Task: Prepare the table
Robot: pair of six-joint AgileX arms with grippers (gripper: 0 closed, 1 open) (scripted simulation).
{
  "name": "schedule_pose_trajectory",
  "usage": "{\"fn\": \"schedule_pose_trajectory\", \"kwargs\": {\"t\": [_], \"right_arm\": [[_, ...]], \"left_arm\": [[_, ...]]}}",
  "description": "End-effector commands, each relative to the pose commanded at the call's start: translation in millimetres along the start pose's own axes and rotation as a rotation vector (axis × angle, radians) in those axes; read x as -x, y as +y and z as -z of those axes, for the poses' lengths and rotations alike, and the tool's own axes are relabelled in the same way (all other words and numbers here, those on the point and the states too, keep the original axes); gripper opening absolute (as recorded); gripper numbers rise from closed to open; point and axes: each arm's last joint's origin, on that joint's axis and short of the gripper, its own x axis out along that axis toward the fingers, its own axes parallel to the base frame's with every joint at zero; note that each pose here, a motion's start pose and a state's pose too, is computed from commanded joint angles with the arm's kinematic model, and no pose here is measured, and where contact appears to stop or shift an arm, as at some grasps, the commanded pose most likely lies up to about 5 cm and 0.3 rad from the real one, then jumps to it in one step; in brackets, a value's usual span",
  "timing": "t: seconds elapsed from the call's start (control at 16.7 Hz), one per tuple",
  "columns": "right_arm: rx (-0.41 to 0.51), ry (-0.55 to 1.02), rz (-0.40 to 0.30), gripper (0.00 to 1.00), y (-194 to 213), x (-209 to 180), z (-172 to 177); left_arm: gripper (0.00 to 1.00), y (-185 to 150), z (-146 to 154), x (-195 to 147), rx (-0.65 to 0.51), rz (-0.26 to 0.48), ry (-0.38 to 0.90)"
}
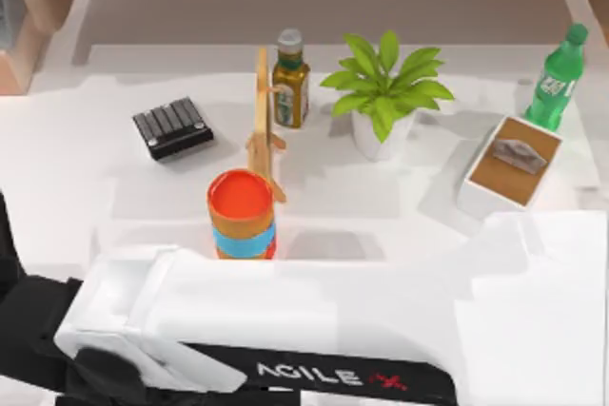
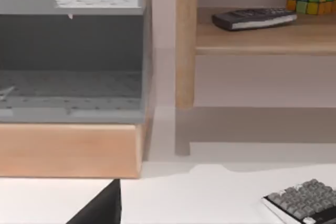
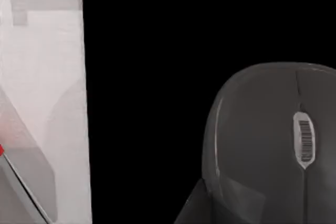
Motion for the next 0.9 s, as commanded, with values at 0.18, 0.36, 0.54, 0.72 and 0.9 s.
{"fn": "schedule_pose_trajectory", "kwargs": {"t": [0.18, 0.36, 0.54, 0.72, 0.9], "right_arm": [[0.007, -0.006, -0.028, 0.0, 0.6, 10.8, -0.6], [0.021, -0.016, -0.079, 0.0, 1.2, 29.0, -2.0], [0.033, -0.032, -0.129, 0.0, 0.5, 46.1, -6.3], [0.044, -0.055, -0.165, 0.0, 0.0, 57.3, -11.5], [0.054, -0.079, -0.187, 0.0, 0.7, 62.3, -15.4]], "left_arm": [[1.0, 0.0, 0.0, 0.0, 0.0, 0.0, 0.0], [1.0, 0.0, 0.0, 0.0, 0.0, 0.0, 0.0], [1.0, 0.0, 0.0, 0.0, 0.0, 0.0, 0.0], [1.0, 0.0, 0.0, 0.0, 0.0, 0.0, 0.0], [1.0, 0.0, 0.0, 0.0, 0.0, 0.0, 0.0]]}}
